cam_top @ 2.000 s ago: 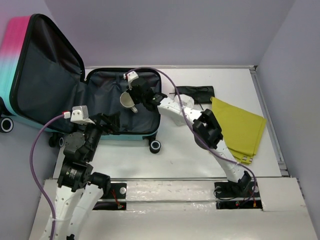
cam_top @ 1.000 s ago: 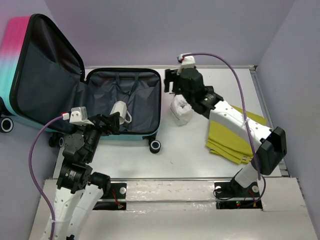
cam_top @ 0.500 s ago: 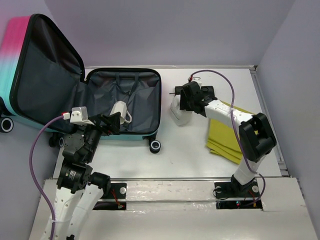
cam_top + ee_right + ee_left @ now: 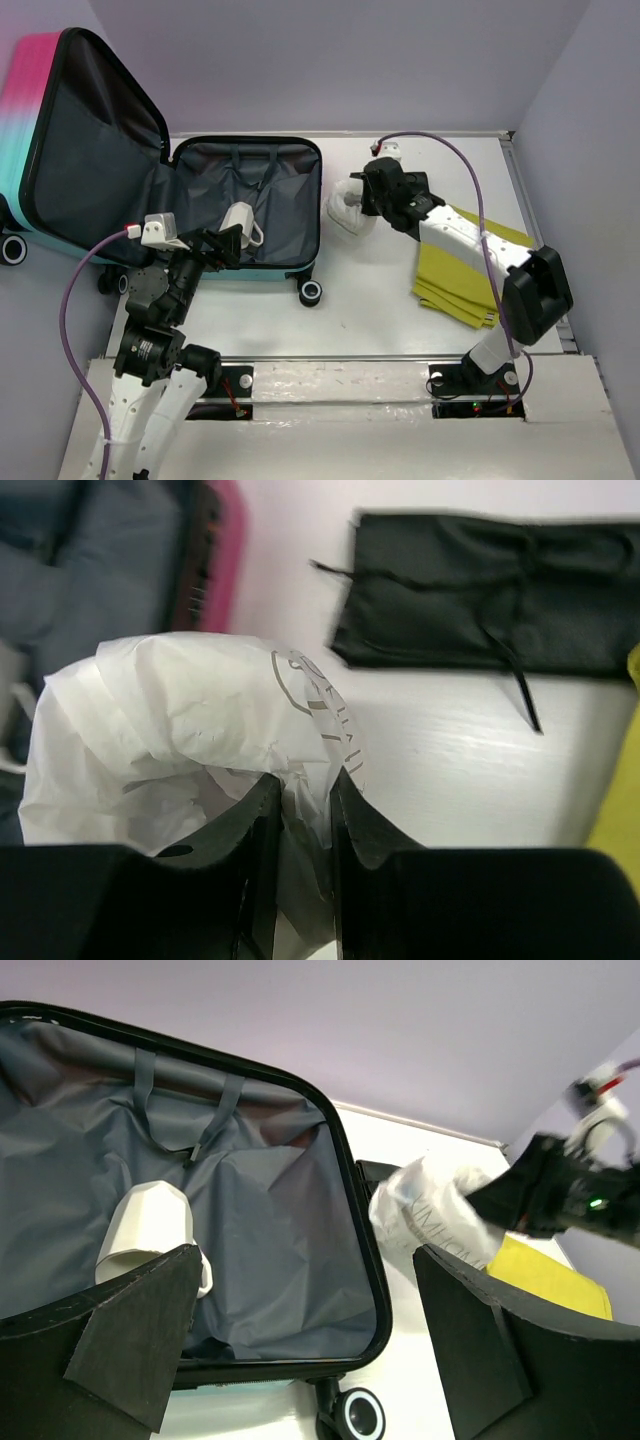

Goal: Pack the luggage

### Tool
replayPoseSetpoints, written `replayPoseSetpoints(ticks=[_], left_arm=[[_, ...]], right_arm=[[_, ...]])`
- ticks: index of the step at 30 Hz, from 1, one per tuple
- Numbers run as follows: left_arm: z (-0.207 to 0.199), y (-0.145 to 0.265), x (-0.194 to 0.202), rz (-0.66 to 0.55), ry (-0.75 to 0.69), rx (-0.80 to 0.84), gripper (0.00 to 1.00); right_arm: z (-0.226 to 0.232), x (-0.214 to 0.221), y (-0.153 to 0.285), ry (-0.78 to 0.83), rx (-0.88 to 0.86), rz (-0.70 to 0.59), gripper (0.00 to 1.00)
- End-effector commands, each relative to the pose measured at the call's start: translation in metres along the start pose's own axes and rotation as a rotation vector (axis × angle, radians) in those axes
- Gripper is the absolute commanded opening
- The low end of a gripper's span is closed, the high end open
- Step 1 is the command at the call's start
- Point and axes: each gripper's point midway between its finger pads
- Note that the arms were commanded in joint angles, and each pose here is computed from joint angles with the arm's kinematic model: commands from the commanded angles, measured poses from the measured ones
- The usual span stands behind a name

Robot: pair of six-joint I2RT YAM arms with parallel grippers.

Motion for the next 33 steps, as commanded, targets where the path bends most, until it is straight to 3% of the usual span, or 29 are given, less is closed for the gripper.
replayPoseSetpoints(ticks=[1,3,4,5,7,8,9,10,14,18,22,26,28,33], left_arm=[[-0.009,-0.003,-0.018,-0.054,-0.001,0.034,0.99],[-0.009,-0.003,-0.017,-0.054,-0.002,0.031,0.99],[-0.008,-0.004,-0.017,-0.051,-0.003,0.028,0.99],[-0.007,-0.004,-0.016,-0.048,-0.003,0.023,0.99],[-0.007,-0.005,-0.015,-0.046,-0.003,0.022,0.99],[-0.007,-0.005,-0.015,-0.044,-0.005,0.022,0.99],[-0.007,-0.005,-0.015,-0.044,-0.005,0.022,0.99],[-0.006,-0.005,-0.014,-0.042,-0.007,0.020,0.99],[-0.008,-0.004,-0.015,-0.042,-0.006,0.027,0.99],[-0.012,-0.001,-0.015,-0.043,-0.008,0.046,0.99],[-0.014,0.001,-0.015,-0.045,-0.004,0.057,0.99],[-0.017,0.001,-0.014,-0.044,0.001,0.075,0.99],[-0.017,0.001,-0.013,-0.042,-0.001,0.076,0.99],[-0.017,0.001,-0.014,-0.043,-0.001,0.074,0.99]], right_arm=[[0.094,-0.089,0.047,-0.029,-0.282,-0.233,0.12],[0.129,-0.097,0.041,-0.004,-0.342,-0.243,0.12],[0.151,-0.132,0.051,-0.025,-0.384,-0.310,0.12],[0.169,-0.117,0.020,0.002,-0.383,-0.273,0.26],[0.191,-0.130,0.003,0.003,-0.406,-0.290,0.52],[0.207,-0.161,0.017,-0.019,-0.451,-0.333,0.68],[0.215,-0.144,-0.011,0.009,-0.431,-0.285,0.92],[0.216,-0.150,-0.012,0.010,-0.422,-0.288,0.96],[0.191,-0.164,0.002,0.012,-0.375,-0.307,0.96],[0.114,-0.136,0.003,0.011,-0.237,-0.266,0.90],[-0.015,-0.089,-0.003,-0.075,0.022,-0.185,0.85],[-0.099,-0.025,0.000,-0.189,0.089,-0.058,0.81],[-0.111,-0.015,0.001,-0.192,0.099,-0.043,0.77],[-0.090,-0.013,-0.023,-0.243,0.018,0.002,0.69]])
Point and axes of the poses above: each gripper's point midway between its finger pads, its own y axis back along the fingers, its own z axis along the line the jaws close on, x = y × z, and after that the axes turned 1 degree about -y, right-handed
